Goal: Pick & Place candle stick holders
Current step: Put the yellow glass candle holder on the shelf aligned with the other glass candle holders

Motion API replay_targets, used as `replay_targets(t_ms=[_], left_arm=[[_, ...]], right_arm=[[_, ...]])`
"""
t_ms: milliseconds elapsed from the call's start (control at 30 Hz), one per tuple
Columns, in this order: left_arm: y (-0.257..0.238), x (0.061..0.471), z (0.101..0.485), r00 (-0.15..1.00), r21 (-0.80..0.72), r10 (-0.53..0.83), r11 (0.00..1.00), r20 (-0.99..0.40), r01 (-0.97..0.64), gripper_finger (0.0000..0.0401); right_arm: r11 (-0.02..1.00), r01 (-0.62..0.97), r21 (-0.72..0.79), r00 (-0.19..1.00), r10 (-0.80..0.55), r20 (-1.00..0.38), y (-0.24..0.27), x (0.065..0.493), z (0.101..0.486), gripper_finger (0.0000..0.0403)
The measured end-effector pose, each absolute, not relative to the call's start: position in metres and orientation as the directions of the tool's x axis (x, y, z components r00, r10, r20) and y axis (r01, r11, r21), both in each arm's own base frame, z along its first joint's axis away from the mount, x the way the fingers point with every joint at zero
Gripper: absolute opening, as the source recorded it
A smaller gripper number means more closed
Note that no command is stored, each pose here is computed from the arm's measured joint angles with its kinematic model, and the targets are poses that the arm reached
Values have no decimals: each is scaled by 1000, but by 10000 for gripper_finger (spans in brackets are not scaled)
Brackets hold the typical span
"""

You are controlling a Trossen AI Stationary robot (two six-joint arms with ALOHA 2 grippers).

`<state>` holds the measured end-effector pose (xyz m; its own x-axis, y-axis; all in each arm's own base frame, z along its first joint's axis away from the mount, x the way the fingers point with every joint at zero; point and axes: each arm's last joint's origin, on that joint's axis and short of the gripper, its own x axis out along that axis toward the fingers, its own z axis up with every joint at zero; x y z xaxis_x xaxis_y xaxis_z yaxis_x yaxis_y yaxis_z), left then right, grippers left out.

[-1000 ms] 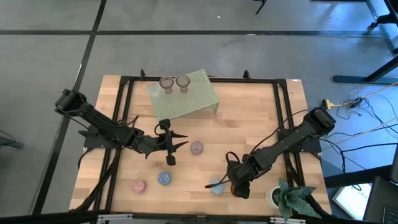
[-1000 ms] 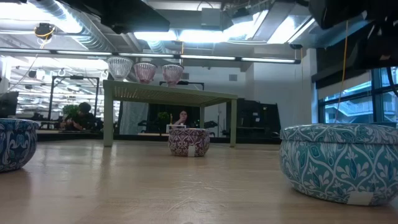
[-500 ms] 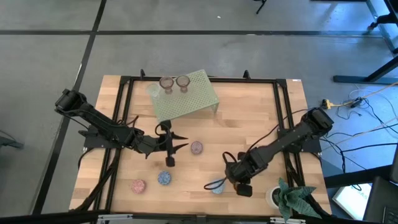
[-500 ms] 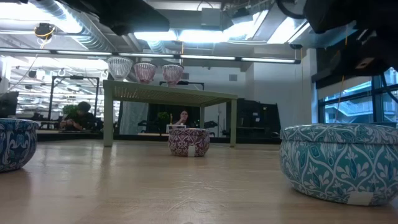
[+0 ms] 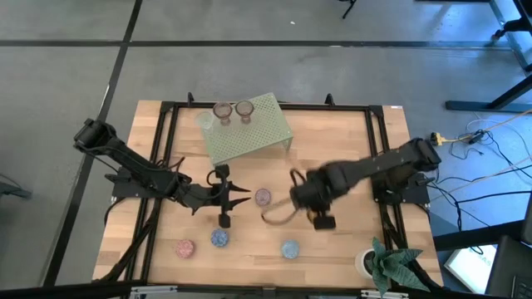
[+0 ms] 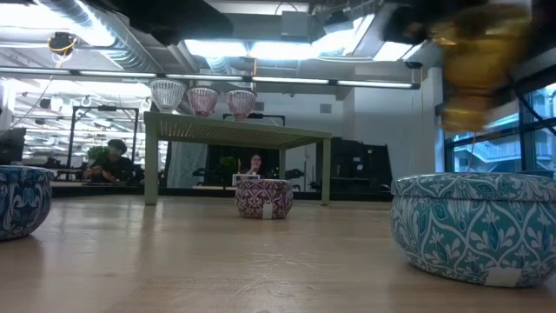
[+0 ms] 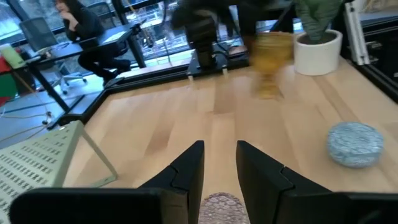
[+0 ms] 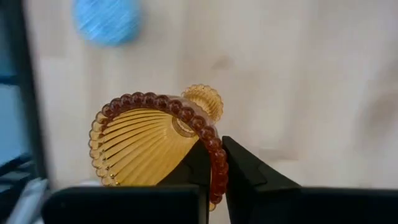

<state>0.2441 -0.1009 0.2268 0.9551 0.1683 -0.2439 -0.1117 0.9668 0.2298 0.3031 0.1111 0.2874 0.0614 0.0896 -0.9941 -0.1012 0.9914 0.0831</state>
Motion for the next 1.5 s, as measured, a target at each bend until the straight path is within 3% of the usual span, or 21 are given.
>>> replay_targets(t_ms=[267,500,667,967,1100,1300,1500], left_arm=[[-113,239,227,962,231,120,971,-246,-62,88],[-116,237,226,963,234,109,971,-247,-50,88],[-116,237,227,963,234,109,971,-247,-50,88],[-112,239,226,960,238,127,969,-251,-65,88],[-109,240,226,957,238,140,968,-253,-79,88],[-109,240,226,958,238,135,969,-254,-73,88],[-109,240,225,957,231,132,970,-259,-71,88]], right_arm=[[989,-145,-44,220,-12,-976,21,326,337,29],[982,24,-187,391,-181,-902,-64,334,363,27],[972,122,-201,498,-235,-834,-109,338,368,38],[904,426,-36,491,-264,-830,-162,347,353,21],[880,461,119,532,-167,-830,-176,359,357,23],[861,491,135,437,-109,-893,-178,364,361,27],[826,535,178,431,-85,-898,-182,368,359,23]])
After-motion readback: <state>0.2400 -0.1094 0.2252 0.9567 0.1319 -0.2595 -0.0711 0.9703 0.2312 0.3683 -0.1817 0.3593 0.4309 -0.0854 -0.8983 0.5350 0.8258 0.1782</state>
